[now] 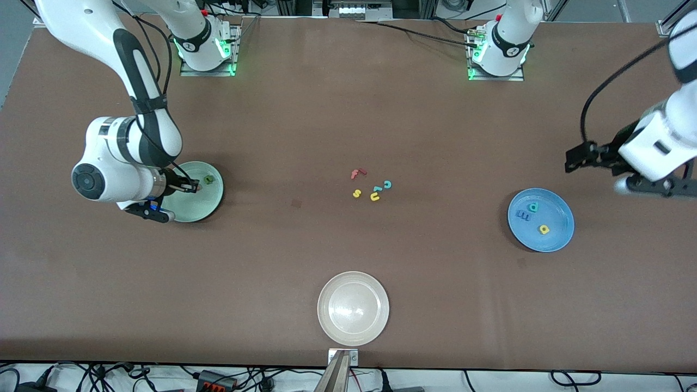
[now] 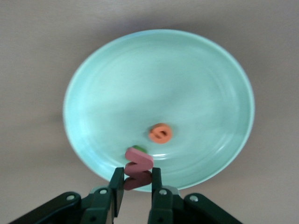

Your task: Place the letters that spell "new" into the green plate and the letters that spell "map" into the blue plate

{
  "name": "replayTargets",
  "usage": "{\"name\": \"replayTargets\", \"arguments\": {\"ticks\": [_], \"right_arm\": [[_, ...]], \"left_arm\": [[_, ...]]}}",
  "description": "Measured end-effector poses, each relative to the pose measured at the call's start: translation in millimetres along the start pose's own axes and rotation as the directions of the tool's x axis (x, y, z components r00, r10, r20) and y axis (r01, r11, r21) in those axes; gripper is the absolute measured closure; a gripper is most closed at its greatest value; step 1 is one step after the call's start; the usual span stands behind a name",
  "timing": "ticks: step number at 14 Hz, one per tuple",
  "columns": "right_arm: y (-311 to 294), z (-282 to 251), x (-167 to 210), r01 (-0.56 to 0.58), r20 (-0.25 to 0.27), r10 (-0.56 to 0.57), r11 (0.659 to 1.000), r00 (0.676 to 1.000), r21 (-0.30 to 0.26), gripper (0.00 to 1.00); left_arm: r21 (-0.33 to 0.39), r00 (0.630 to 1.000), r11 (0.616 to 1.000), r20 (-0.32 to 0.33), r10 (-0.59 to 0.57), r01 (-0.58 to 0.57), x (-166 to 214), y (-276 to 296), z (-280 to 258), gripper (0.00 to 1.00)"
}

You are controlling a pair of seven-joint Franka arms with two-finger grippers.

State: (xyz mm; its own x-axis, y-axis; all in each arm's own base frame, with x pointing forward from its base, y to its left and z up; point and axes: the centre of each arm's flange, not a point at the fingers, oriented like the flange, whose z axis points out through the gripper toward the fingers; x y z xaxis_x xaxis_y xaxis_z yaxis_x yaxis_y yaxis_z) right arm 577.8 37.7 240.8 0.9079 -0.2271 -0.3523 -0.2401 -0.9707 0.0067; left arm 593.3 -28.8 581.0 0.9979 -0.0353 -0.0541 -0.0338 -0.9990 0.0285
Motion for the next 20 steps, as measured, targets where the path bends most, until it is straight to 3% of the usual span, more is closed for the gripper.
{"name": "replayTargets", "arguments": {"ticks": [2, 5, 10, 13, 17, 18, 20], "right_arm": [[22, 12, 8, 0.055, 0.011, -0.054, 0.998, 0.998, -0.017, 0.72], [42, 32, 24, 0.122, -0.004, -0.123, 0.990, 0.992, -0.070, 0.72], [43, 44, 30, 0.144, -0.020, -0.146, 0.984, 0.989, -0.101, 0.72], [42, 40, 33, 0.144, -0.032, -0.148, 0.984, 0.988, -0.101, 0.46], [35, -31, 28, 0.153, -0.133, -0.161, 0.986, 0.978, -0.070, 0.05], [33, -55, 21, 0.159, -0.143, -0.166, 0.986, 0.976, -0.058, 0.00], [28, -110, 6, 0.174, -0.142, -0.178, 0.984, 0.974, -0.038, 0.00]], "left_arm": [[-0.003, 1.000, 1.000, -0.009, -0.014, 0.014, -22, -6, -9, 0.00], [-0.004, 0.997, 1.000, -0.073, -0.025, 0.025, -36, -12, -7, 0.00], [0.024, 0.999, 1.000, -0.041, -0.015, 0.016, -49, -14, -1, 0.00], [0.026, 1.000, 1.000, -0.028, 0.007, -0.007, -52, -13, -3, 0.00], [0.026, 0.999, 0.999, -0.020, 0.026, -0.025, -55, -9, -5, 0.00], [0.027, 0.999, 0.999, -0.018, 0.032, -0.032, -55, -5, -5, 0.00], [0.028, 0.999, 0.999, -0.017, 0.046, -0.045, -56, 2, -5, 0.00]]}}
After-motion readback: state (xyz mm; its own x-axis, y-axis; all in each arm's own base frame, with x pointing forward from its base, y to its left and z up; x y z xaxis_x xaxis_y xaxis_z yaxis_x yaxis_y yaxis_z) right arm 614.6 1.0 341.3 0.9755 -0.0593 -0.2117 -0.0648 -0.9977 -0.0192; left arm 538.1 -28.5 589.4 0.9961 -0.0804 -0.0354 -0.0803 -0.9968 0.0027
